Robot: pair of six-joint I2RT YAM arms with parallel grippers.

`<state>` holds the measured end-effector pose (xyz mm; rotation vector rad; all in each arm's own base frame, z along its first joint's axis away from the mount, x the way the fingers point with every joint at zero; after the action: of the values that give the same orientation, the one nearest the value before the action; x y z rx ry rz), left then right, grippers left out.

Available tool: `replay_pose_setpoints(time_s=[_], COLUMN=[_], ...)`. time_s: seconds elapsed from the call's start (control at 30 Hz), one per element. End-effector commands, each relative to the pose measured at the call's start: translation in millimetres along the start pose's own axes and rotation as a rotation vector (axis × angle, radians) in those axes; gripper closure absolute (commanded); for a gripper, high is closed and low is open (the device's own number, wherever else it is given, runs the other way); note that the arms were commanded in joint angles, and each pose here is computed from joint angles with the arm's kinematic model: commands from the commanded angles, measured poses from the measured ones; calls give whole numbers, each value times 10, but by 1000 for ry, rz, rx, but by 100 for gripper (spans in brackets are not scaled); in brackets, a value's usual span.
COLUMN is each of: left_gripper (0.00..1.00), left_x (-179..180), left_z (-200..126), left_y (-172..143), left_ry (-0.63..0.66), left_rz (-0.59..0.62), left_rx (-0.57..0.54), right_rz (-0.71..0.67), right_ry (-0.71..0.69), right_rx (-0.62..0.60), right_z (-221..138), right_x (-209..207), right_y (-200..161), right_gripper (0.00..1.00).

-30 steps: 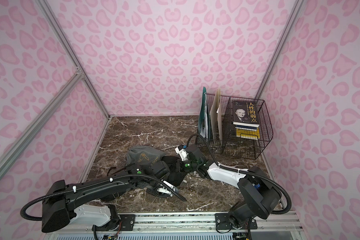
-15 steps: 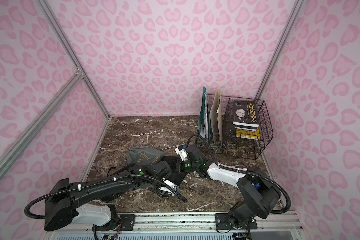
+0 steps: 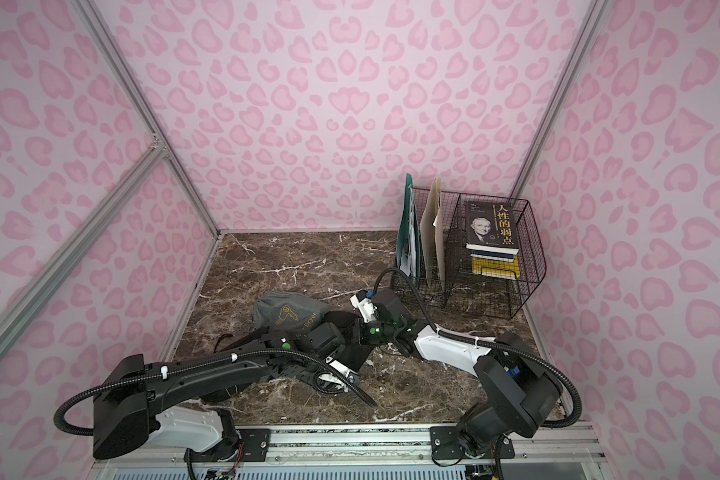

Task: Pack away hair dryers
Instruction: Pull the drawstrings on both sides of the drawstring bag.

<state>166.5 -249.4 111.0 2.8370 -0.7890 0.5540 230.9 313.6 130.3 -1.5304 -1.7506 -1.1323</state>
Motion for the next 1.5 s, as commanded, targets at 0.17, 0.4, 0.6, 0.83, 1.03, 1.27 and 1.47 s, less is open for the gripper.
replay_pose_setpoints(time_s=[0.17, 0.4, 0.6, 0.83, 1.03, 1.27, 1.47], left_gripper=[99, 98, 98, 98, 98, 98, 98], left_x=[193, 491, 781, 1010, 1135, 1183, 1160], left_z=[-550, -922, -966, -919, -854, -845, -843], left_y=[26, -9, -185, -333, -321, -338, -366], left_ry=[67, 157, 231, 267, 269, 278, 270], left_rz=[-117, -284, -498, -704, -757, -784, -793], left_rx=[-58, -116, -137, -145, -139, -131, -128], right_rz=[-16, -14, -22, -26, -46, -116, -189], right_ry=[2, -16, -39, -91, -129, -168, -222], right_rx=[-7, 6, 13, -1, -53, -62, -85], right_z=[-12, 27, 27, -58, -235, -248, -141], right_x=[-23, -54, -59, -92, -27, 143, 160], right_y=[4, 14, 8, -14, -23, -330, -612], right_gripper=[97, 94, 81, 63, 54, 49, 48])
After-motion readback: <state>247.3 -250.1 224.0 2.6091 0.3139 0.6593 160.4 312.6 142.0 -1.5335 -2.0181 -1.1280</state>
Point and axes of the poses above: each gripper's point midway between its finger pads, its own z axis out along the fingers, its own x axis along the line the jaws close on, y = z × x, the point moved 2 cm from there along -z, back along the fingers, and after that the axes turned 5 degrees about z, right-handed, at the moved point
